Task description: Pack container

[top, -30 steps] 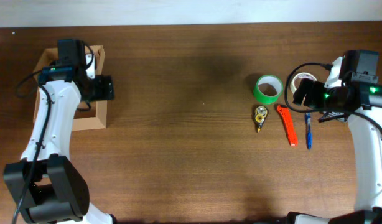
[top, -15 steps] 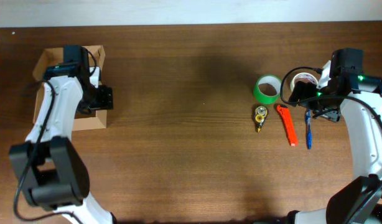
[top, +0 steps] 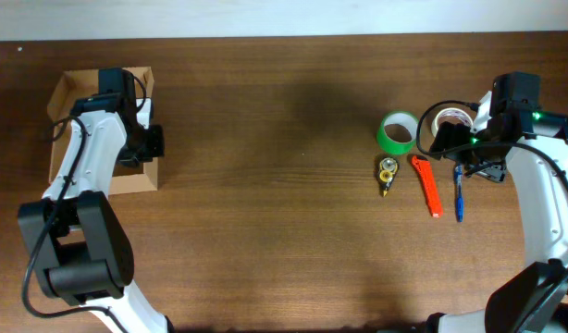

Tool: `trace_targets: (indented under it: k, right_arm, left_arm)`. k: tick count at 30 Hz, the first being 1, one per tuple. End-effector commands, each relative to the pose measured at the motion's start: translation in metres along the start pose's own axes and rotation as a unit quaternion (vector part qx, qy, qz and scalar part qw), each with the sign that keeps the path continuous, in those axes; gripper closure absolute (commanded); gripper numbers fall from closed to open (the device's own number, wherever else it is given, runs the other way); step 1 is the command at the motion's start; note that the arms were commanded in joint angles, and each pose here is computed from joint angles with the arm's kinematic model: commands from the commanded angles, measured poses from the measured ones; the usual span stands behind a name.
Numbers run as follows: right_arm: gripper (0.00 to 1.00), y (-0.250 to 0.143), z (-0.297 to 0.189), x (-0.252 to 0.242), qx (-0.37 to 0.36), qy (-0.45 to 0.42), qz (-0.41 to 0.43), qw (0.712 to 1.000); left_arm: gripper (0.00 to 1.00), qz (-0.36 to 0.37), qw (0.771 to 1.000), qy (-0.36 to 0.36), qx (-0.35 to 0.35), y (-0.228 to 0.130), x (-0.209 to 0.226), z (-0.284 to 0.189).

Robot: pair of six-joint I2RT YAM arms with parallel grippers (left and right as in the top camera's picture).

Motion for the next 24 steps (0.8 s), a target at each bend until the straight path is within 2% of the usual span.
trace_targets:
  k: [1, 7, 11, 15, 19, 24]
  right_arm:
    - [0.07, 0.004, -0.005, 0.000, -0.009, 0.000, 0.006, 1.000]
    - [0.08, 0.005, -0.005, 0.000, -0.009, 0.000, 0.006, 1.000]
    - [0.09, 0.005, -0.005, -0.002, -0.011, -0.014, 0.002, 1.000]
    - [0.08, 0.006, -0.009, -0.008, -0.019, -0.047, 0.004, 0.999]
    - [0.07, 0.010, -0.021, -0.015, -0.036, -0.051, 0.014, 0.998]
    - [0.03, 0.020, -0.048, -0.041, -0.059, -0.079, 0.052, 0.994]
  left_arm:
    - [0.98, -0.022, 1.000, -0.005, 0.008, 0.003, -0.004, 0.002]
    - [0.98, -0.007, 1.000, -0.013, 0.003, 0.012, -0.037, -0.035]
    - [0.98, 0.023, 0.999, 0.005, -0.045, 0.026, -0.068, -0.081]
    - [0.98, 0.042, 0.995, -0.015, -0.092, 0.029, -0.108, -0.124]
    - [0.98, 0.058, 0.989, -0.048, -0.127, 0.020, -0.151, -0.157]
    - [0.99, 0.054, 0.986, -0.082, -0.136, -0.001, -0.196, -0.173]
Point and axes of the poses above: each gripper's point midway between its finger pads, its own z axis out along the fingers, its own x axis along the line the jaws close on, y = z × x, the point moved 9 cm from there along -z, back along the fingers, and after that the axes turned 6 degrees about -z, right-handed, at the moved point
